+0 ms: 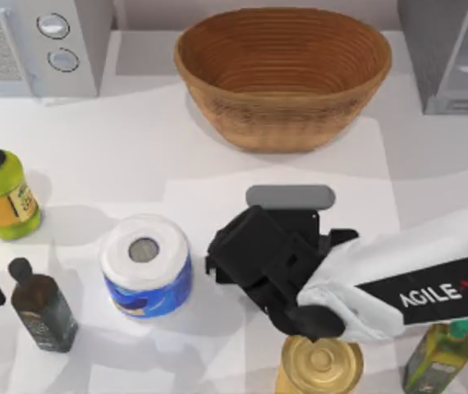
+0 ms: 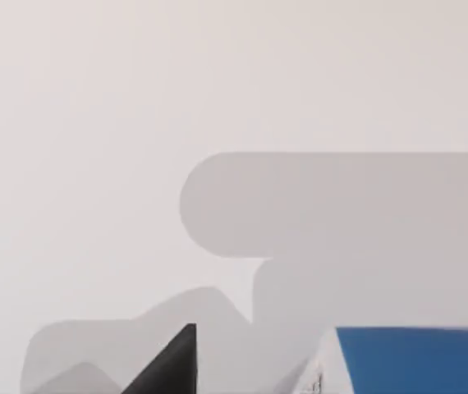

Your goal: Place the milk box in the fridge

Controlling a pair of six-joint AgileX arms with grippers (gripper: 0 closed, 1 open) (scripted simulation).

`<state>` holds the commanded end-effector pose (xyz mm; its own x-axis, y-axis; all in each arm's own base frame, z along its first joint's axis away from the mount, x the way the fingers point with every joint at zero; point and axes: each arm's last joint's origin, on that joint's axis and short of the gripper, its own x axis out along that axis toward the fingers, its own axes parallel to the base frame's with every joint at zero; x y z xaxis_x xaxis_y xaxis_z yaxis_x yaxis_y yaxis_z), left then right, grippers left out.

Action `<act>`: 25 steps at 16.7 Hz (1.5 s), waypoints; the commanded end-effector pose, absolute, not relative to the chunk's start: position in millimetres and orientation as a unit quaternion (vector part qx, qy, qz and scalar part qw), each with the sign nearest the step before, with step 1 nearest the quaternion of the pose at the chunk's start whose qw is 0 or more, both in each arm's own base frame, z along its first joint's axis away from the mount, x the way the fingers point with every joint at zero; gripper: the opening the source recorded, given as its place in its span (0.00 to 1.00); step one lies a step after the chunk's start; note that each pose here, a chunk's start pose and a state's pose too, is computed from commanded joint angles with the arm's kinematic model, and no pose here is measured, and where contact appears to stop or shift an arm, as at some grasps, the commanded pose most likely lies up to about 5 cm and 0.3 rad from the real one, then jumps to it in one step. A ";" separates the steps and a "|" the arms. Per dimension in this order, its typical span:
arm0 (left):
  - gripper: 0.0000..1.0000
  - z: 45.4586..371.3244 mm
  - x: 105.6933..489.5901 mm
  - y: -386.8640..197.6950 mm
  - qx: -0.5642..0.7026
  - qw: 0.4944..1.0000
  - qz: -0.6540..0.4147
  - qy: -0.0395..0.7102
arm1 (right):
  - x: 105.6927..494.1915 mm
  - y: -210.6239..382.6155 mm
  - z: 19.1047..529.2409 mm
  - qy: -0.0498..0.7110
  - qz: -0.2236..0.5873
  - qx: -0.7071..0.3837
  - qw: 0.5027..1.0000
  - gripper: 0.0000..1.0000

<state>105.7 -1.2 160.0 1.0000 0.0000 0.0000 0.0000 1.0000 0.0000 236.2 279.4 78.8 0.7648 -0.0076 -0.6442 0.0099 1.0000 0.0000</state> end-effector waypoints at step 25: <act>1.00 160.0 105.7 -1.2 0.000 1.000 0.000 0.000 | 260.8 268.0 126.8 0.306 -0.055 0.051 0.949 0.00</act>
<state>105.7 -1.2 160.0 1.0000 0.0000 0.0000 0.0000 1.0000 0.0000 260.8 268.0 126.8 0.8069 -0.0728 -0.5862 0.1347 0.9889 0.0626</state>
